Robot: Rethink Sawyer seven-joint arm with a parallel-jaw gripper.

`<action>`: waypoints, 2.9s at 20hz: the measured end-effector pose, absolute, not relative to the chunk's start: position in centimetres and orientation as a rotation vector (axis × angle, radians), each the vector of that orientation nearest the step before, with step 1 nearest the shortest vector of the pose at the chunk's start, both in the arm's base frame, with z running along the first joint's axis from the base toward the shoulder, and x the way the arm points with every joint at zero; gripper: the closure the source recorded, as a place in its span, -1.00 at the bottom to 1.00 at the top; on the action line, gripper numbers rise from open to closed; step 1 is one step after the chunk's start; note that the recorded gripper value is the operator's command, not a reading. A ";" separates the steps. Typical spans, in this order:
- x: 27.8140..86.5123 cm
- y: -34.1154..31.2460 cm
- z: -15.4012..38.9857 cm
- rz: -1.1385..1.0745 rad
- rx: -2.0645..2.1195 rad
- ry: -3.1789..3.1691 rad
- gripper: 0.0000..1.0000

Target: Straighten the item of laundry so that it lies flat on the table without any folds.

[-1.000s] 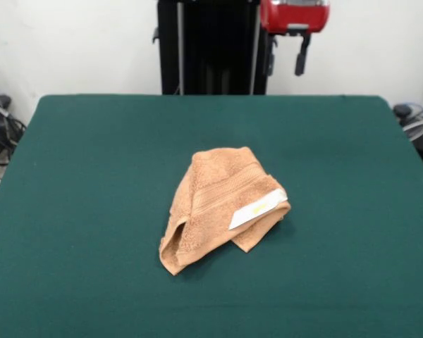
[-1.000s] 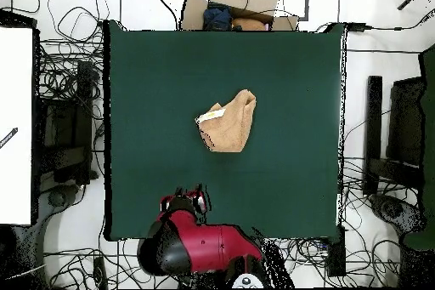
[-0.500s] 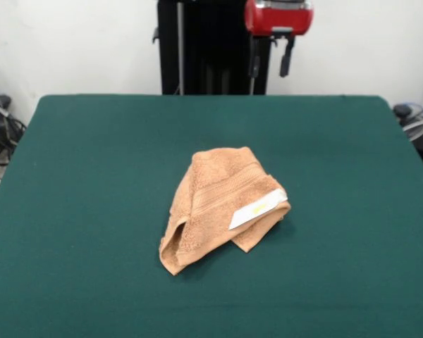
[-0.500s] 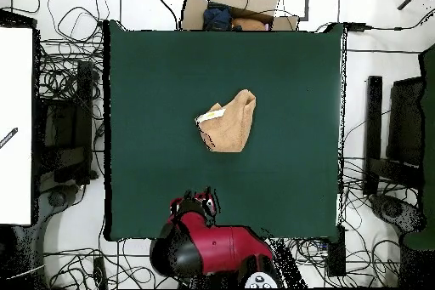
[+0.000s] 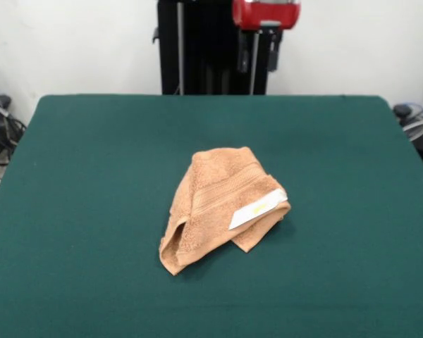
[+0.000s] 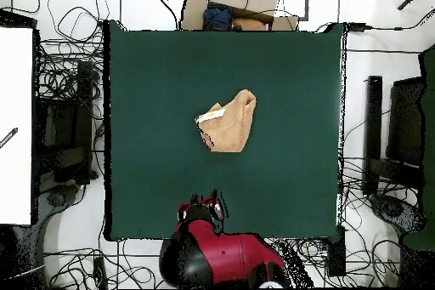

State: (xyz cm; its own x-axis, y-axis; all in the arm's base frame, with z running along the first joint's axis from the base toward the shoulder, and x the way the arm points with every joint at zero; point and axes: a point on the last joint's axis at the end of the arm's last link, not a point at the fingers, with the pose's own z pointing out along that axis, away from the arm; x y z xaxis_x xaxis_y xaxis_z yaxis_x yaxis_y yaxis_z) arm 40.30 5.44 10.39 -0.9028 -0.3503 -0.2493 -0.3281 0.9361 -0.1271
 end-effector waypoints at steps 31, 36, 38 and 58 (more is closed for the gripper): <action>44.6 6.3 12.3 -0.042 -0.521 2.854 -1.00; 45.9 7.2 10.7 -0.035 -0.540 2.831 -1.00; 46.6 7.5 9.8 -0.028 -0.544 2.815 -1.00; 53.4 5.9 2.8 -0.044 -0.494 2.766 -1.00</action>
